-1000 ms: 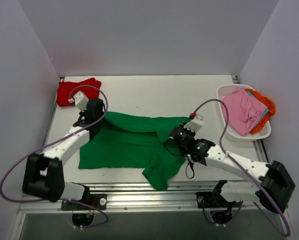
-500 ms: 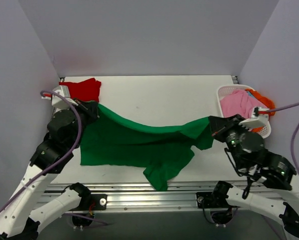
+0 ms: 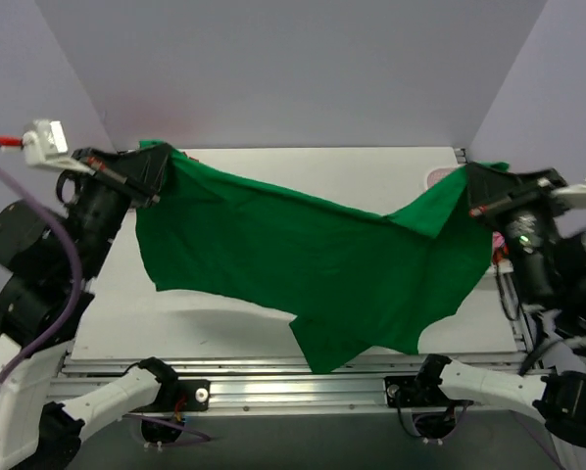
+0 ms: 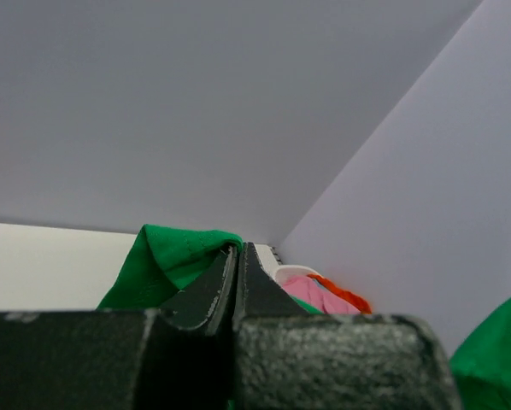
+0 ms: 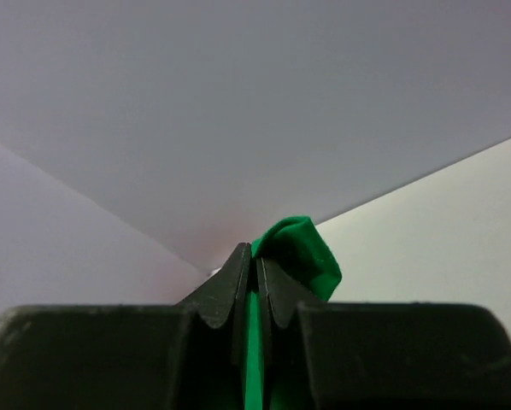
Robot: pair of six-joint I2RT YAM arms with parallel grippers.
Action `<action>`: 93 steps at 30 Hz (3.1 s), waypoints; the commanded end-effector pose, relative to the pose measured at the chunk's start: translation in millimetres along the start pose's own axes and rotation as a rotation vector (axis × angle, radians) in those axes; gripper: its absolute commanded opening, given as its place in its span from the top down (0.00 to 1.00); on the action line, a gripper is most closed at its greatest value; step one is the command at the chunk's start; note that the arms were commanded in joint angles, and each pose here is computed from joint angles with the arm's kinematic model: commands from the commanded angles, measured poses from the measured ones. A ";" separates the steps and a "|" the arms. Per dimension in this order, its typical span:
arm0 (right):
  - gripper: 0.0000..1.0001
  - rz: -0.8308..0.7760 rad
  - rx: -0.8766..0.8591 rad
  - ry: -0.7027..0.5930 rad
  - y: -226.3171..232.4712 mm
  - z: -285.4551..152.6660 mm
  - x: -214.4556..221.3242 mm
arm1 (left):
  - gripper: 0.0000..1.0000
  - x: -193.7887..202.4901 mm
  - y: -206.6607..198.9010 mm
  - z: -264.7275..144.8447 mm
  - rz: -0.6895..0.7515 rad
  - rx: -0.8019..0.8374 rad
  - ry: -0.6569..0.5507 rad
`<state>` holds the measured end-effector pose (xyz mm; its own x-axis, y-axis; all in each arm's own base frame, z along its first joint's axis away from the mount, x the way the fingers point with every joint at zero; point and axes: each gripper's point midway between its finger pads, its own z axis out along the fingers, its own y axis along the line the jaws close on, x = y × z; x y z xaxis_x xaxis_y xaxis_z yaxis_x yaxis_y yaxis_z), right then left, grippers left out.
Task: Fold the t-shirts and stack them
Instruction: Flatten the tshirt out
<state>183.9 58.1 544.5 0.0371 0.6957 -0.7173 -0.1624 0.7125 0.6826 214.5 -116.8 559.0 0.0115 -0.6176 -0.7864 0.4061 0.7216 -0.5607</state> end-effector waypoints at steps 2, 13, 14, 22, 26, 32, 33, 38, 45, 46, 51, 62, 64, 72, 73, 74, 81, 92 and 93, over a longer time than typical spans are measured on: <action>1.00 -0.282 0.318 -0.088 -0.5 70.7 46.4 | 0.98 50.1 31.4 91.9 0.108 -0.122 0.097; 1.00 -0.346 0.387 0.135 -125.8 321.9 116.4 | 0.98 152.3 235.1 293.3 -0.098 -0.215 0.434; 1.00 -0.350 0.393 0.151 -135.2 336.0 119.0 | 0.98 104.8 207.8 299.9 -0.068 -0.152 0.366; 1.00 -0.288 0.098 -0.049 -55.7 347.5 20.0 | 0.98 28.0 169.4 292.8 -0.207 0.267 0.263; 1.00 -0.300 -0.064 -0.105 -29.1 297.9 21.4 | 0.98 -15.0 83.5 230.9 -0.010 0.555 0.109; 1.00 -0.301 -0.242 -0.304 13.2 192.9 -18.3 | 0.98 -20.1 31.5 137.3 0.196 0.570 -0.059; 1.00 -0.297 -0.231 -0.287 4.7 178.3 -9.3 | 0.98 -23.2 20.6 121.4 0.222 0.556 -0.083; 1.00 -0.277 -0.183 -0.206 -33.2 141.3 29.8 | 0.98 62.3 69.8 106.2 0.151 0.378 0.039; 1.00 -0.172 -0.186 -0.030 -90.8 50.2 114.6 | 0.98 191.8 146.3 50.8 -0.057 0.202 0.185; 1.00 -0.172 -0.184 -0.024 -94.6 39.3 117.8 | 0.98 199.9 145.5 41.6 -0.087 0.209 0.200; 1.00 -0.294 -0.207 -0.108 -61.7 -40.8 57.9 | 0.98 169.2 86.8 -21.3 -0.057 0.280 0.144; 1.00 -0.416 -0.489 -0.476 82.2 -202.9 -74.6 | 0.98 -7.3 -88.3 -187.6 0.110 0.716 -0.192; 1.00 -0.418 -0.510 -0.486 92.7 -202.0 -75.9 | 0.98 -25.3 -98.0 -208.1 0.158 0.687 -0.258; 1.00 -0.411 -0.430 -0.459 84.7 -149.4 -73.3 | 0.98 -33.9 -78.3 -193.1 0.168 0.494 -0.288; 1.00 -0.405 -0.412 -0.433 78.9 -133.4 -70.1 | 0.98 -32.0 -71.5 -184.5 0.160 0.467 -0.281; 1.00 -0.401 -0.403 -0.419 75.6 -123.6 -68.4 | 0.98 -26.5 -60.6 -172.2 0.151 0.433 -0.265; 1.00 -0.306 -0.325 -0.247 20.6 -0.5 -25.3 | 0.98 21.9 14.7 -68.9 0.082 0.239 -0.131; 1.00 -0.217 -0.117 0.060 -113.9 203.6 153.0 | 0.98 164.8 205.6 106.7 -0.016 -0.076 0.059; 1.00 -0.245 -0.087 0.071 -120.9 216.9 166.0 | 0.98 177.2 222.3 116.8 -0.007 -0.106 0.073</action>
<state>391.1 82.7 354.3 -0.1155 0.5423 -0.8322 -0.1918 0.8099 0.5543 369.8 -112.2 329.4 -0.1780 -0.6033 -0.7774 0.3031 0.7180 -0.6266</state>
